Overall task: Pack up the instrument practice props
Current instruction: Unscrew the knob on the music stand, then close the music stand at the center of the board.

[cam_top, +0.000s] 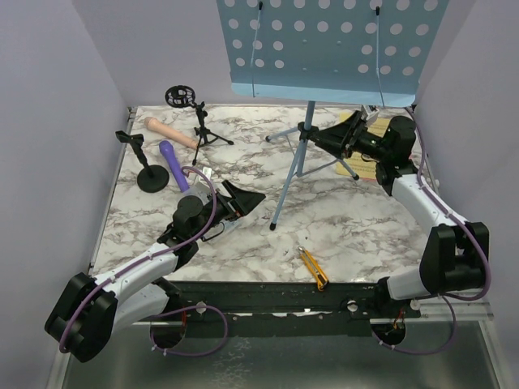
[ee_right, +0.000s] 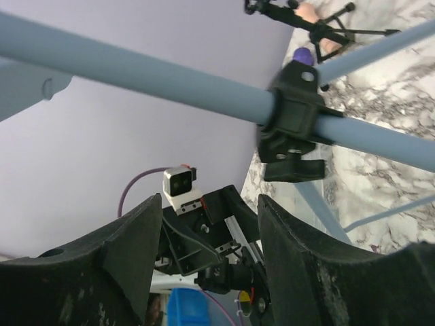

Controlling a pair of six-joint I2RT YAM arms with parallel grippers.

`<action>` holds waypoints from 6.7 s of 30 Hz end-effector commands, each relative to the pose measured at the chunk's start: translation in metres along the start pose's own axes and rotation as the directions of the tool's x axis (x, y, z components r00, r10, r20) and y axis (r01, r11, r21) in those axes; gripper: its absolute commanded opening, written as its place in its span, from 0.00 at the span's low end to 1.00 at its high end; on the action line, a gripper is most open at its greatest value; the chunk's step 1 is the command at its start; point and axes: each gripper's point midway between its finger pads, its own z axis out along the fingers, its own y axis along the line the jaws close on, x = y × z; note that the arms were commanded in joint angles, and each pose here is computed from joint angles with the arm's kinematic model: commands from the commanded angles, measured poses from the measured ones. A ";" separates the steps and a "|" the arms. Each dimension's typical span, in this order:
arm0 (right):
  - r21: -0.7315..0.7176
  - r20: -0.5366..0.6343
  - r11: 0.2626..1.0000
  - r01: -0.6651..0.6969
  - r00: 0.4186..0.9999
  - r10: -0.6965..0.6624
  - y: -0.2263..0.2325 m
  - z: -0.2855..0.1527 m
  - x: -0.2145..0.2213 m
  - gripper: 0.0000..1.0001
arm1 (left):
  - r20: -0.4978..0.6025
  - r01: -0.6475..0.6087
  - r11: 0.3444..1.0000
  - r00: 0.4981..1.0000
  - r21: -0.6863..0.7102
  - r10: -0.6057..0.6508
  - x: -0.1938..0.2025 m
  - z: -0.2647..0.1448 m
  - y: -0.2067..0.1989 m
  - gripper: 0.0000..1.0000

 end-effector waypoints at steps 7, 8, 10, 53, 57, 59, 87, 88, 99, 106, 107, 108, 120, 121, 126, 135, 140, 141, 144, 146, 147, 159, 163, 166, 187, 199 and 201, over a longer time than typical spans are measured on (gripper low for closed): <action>0.146 0.051 0.971 -0.188 0.982 0.182 -0.043 -0.002 0.009 0.61 | 0.020 0.003 1.000 1.000 0.010 -0.003 -0.007 0.001 -0.005 0.99; 0.146 0.058 0.970 -0.192 0.981 0.186 -0.044 -0.003 0.009 0.60 | 0.018 0.003 1.000 1.000 0.008 -0.003 -0.006 0.002 -0.005 0.99; 0.156 0.072 0.964 -0.214 0.976 0.205 -0.048 -0.003 0.010 0.59 | 0.018 0.006 1.000 1.000 0.008 -0.006 -0.007 0.003 -0.005 0.99; 0.073 0.064 0.987 -0.146 0.988 0.142 -0.042 0.021 -0.022 0.21 | 0.026 0.007 1.000 1.000 0.013 -0.008 -0.008 0.002 -0.007 0.99; 0.096 0.064 0.995 -0.009 0.998 0.003 -0.040 0.020 -0.026 0.06 | 0.026 0.007 1.000 1.000 0.013 -0.008 -0.009 0.001 -0.007 0.99; 0.118 0.065 0.987 0.112 0.991 -0.120 -0.038 0.020 -0.030 0.05 | 0.024 0.008 1.000 1.000 0.012 -0.008 -0.008 0.001 -0.006 0.99; -0.055 -0.077 0.529 0.847 0.524 -0.848 -0.035 -0.035 0.007 0.88 | -0.028 -0.434 0.878 0.894 0.201 0.448 -0.017 0.045 -0.045 0.99; -0.065 -0.076 0.514 0.855 0.510 -0.857 -0.038 -0.035 0.008 0.88 | -0.029 -0.437 0.876 0.892 0.202 0.451 -0.017 0.048 -0.045 0.99; -0.093 -0.053 0.304 0.948 0.300 -0.953 -0.081 -0.030 -0.001 0.88 | -0.043 -0.487 0.847 0.862 0.214 0.506 -0.010 0.084 -0.037 0.96; -0.057 -0.082 0.257 0.965 0.252 -0.964 -0.103 -0.031 -0.004 0.88 | -0.045 -0.536 0.827 0.834 0.169 0.549 -0.009 0.110 -0.022 0.94; -0.052 -0.090 0.254 0.966 0.249 -0.964 -0.107 -0.031 -0.004 0.88 | -0.048 -0.539 0.827 0.833 0.162 0.552 -0.009 0.115 -0.019 0.94; -0.045 -0.099 0.246 0.968 0.241 -0.966 -0.111 -0.030 -0.005 0.88 | -0.050 -0.541 0.826 0.831 0.157 0.553 -0.009 0.118 -0.018 0.93; 0.040 -0.128 0.204 0.978 0.208 -0.970 -0.137 -0.030 -0.027 0.79 | -0.070 -0.521 0.847 0.846 0.104 0.529 0.003 0.149 -0.007 0.82; 0.038 -0.127 0.195 0.980 0.198 -0.972 -0.137 -0.027 -0.026 0.78 | -0.070 -0.527 0.844 0.843 0.097 0.534 0.004 0.150 -0.006 0.80; 0.034 -0.129 0.153 0.988 0.156 -0.979 -0.139 -0.012 -0.021 0.68 | -0.073 -0.551 0.833 0.829 0.061 0.554 0.007 0.155 -0.002 0.69; 0.004 -0.142 0.128 0.992 0.127 -0.982 -0.136 -0.003 -0.014 0.35 | -0.089 -0.615 0.788 0.784 0.024 0.615 0.011 0.162 -0.005 0.33; -0.027 -0.144 0.134 0.991 0.128 -0.981 -0.134 -0.002 -0.009 0.09 | -0.073 -0.646 0.763 0.760 0.020 0.645 0.007 0.161 -0.015 0.17; -0.039 -0.138 0.137 0.990 0.131 -0.982 -0.131 -0.002 -0.008 0.05 | -0.068 -0.651 0.759 0.756 0.022 0.651 0.006 0.161 -0.019 0.13; -0.100 -0.100 0.155 0.983 0.145 -0.984 -0.114 -0.003 0.003 0.00 | -0.044 -0.668 0.744 0.742 0.033 0.669 0.002 0.159 -0.032 0.06; -0.141 -0.067 0.152 0.978 0.144 -0.987 -0.102 -0.005 0.011 0.00 | -0.027 -0.674 0.738 0.737 0.042 0.675 -0.001 0.157 -0.041 0.04; -0.155 -0.053 0.159 0.975 0.152 -0.987 -0.097 -0.006 0.014 0.00 | -0.018 -0.676 0.736 0.736 0.047 0.677 -0.003 0.156 -0.045 0.02; -0.226 0.017 0.186 0.956 0.195 -0.981 -0.075 -0.011 0.032 0.00 | 0.044 -0.699 0.708 0.714 0.096 0.699 -0.013 0.160 -0.079 0.00; -0.174 0.026 0.178 0.968 0.185 -0.982 -0.070 -0.012 0.024 0.00 | 0.071 -0.721 0.688 0.693 0.084 0.718 -0.021 0.155 -0.086 0.00; -0.109 0.027 0.167 0.980 0.171 -0.985 -0.070 -0.012 0.015 0.00 | 0.101 -0.741 0.668 0.671 0.063 0.735 -0.031 0.147 -0.091 0.00; -0.121 0.062 0.113 0.986 0.122 -0.991 -0.062 -0.018 0.023 0.00 | 0.118 -0.772 0.635 0.634 0.028 0.765 -0.027 0.136 -0.075 0.00; -0.184 0.132 0.168 0.968 0.194 -0.972 -0.041 -0.020 0.035 0.00 | 0.216 -0.767 0.641 0.632 0.035 0.744 -0.042 0.137 -0.099 0.00; -0.186 0.138 0.167 0.968 0.194 -0.971 -0.040 -0.021 0.035 0.00 | 0.235 -0.771 0.635 0.625 0.038 0.745 -0.044 0.136 -0.104 0.00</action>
